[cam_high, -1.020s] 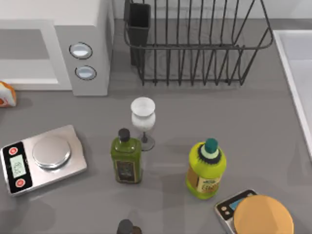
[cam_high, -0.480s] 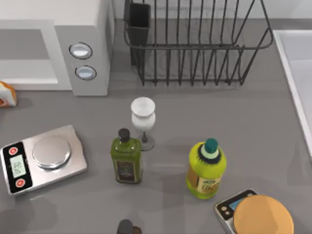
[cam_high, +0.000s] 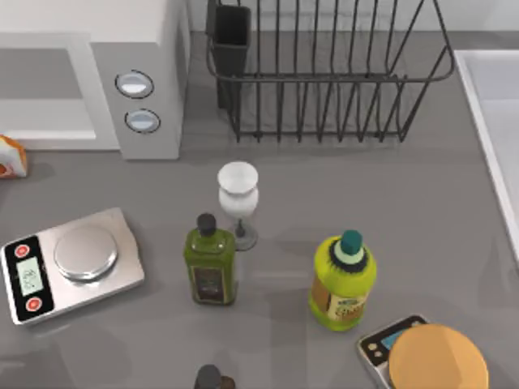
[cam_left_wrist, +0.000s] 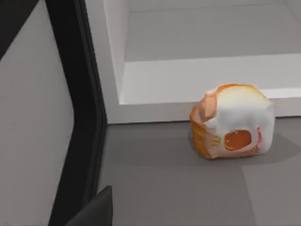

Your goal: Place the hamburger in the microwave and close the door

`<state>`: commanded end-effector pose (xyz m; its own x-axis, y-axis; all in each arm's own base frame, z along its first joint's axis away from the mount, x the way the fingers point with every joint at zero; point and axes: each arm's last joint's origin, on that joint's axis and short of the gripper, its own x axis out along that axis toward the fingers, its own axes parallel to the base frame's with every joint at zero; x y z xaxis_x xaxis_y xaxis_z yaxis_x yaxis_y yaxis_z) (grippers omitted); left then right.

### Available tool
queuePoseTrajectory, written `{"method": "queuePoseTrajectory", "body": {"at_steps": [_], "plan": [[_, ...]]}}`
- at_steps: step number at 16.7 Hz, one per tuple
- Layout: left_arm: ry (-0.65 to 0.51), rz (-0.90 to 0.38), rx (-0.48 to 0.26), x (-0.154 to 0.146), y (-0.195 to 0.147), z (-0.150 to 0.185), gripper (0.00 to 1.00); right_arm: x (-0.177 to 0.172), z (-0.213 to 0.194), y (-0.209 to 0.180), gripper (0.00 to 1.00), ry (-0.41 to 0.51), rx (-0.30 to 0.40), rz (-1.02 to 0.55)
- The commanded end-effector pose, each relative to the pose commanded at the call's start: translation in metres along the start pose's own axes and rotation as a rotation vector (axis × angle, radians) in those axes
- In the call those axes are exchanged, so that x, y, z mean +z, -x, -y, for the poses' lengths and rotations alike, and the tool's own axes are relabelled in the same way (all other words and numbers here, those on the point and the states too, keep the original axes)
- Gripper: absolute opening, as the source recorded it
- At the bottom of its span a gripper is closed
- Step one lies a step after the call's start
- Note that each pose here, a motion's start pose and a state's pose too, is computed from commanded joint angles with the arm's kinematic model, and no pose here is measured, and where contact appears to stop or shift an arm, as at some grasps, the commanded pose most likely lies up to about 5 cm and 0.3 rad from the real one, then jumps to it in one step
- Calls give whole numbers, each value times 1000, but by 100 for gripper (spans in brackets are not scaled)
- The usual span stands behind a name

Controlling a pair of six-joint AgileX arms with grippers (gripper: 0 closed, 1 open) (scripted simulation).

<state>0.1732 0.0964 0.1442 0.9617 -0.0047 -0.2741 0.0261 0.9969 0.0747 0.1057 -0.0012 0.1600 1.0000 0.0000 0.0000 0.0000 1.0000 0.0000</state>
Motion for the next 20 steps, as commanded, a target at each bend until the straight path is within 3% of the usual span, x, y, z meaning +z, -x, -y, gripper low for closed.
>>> {"method": "queuePoseTrajectory", "body": {"at_steps": [8, 20], "plan": [[48, -49, -29, 30, 22, 5, 100, 0, 0, 0, 100, 0, 0, 0], [60, -62, -15, 33, 30, 9, 100, 0, 0, 0, 100, 0, 0, 0]]}}
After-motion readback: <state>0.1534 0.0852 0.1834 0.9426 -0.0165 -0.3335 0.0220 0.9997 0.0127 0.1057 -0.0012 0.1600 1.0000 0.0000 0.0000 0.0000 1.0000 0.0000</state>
